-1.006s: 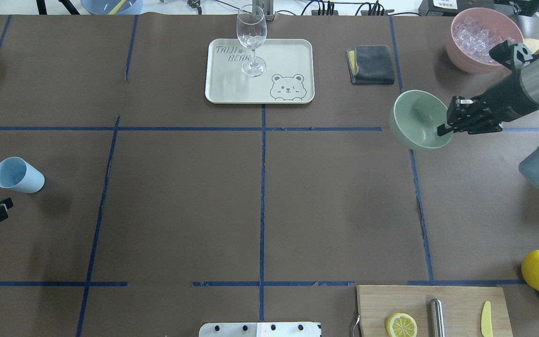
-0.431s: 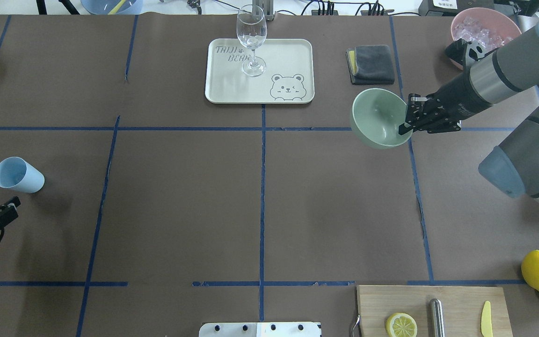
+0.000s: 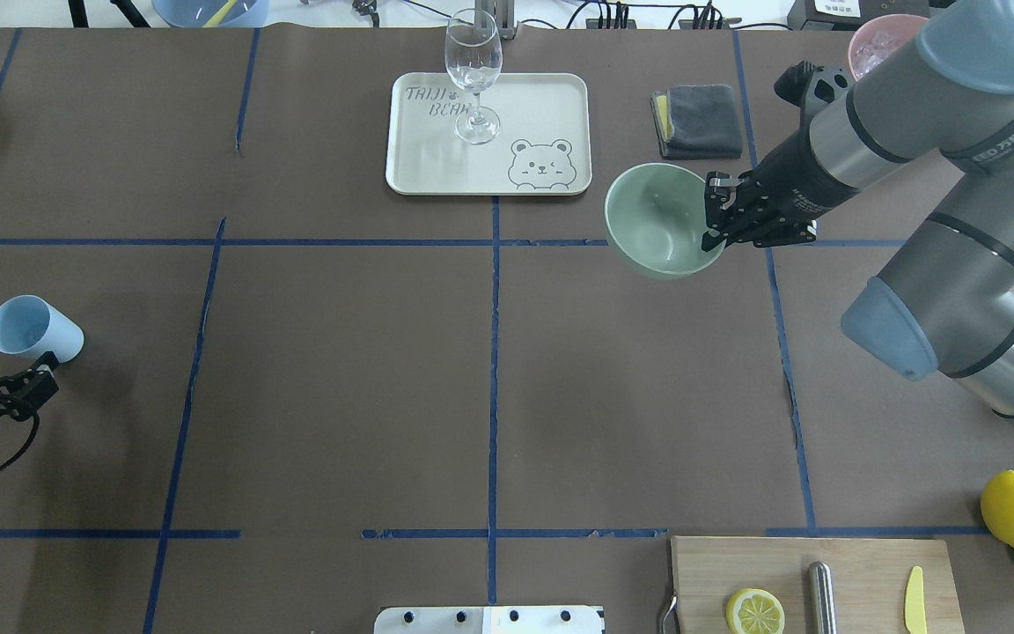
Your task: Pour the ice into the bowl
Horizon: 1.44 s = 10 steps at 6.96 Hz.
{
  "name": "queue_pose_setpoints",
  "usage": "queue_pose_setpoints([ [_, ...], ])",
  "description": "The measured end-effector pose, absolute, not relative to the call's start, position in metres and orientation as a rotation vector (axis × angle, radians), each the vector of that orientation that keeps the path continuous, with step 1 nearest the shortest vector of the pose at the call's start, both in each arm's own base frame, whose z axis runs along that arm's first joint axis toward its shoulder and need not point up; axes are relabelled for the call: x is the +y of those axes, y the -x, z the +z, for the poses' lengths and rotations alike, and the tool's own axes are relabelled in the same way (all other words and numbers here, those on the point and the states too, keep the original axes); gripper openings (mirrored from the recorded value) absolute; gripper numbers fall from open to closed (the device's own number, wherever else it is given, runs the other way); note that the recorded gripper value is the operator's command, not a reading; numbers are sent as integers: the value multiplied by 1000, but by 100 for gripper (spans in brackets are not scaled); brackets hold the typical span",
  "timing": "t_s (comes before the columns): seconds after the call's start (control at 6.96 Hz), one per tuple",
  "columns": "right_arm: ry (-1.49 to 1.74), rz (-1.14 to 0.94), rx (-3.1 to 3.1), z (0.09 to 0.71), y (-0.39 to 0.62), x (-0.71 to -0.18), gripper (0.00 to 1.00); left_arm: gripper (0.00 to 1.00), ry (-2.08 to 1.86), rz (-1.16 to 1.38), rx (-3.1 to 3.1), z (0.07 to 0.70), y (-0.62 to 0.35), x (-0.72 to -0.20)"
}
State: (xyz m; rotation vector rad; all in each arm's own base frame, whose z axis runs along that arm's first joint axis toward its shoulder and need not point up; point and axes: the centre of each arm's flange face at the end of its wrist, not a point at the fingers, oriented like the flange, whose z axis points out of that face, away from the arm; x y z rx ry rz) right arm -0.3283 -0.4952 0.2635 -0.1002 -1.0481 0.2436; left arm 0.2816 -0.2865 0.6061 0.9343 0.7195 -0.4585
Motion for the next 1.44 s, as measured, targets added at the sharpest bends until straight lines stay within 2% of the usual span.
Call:
queue_pose_setpoints([
  [0.72,104,263,-1040,247,351,-486,0,100,-1049,-499,631,637,-315,-304],
  [0.86,102,260,-1037,246,357,-483,0,95,-1060,-503,625,640,-323,-307],
  [1.01,99,259,-1035,244,363,-479,0,66,-1066,-507,626,640,-332,-310],
  [1.29,94,258,-1037,232,383,-469,0,34,-1070,-509,617,644,-331,-312],
  [1.44,93,256,-1041,222,397,-461,0,0,-1074,-511,603,648,-325,-314],
])
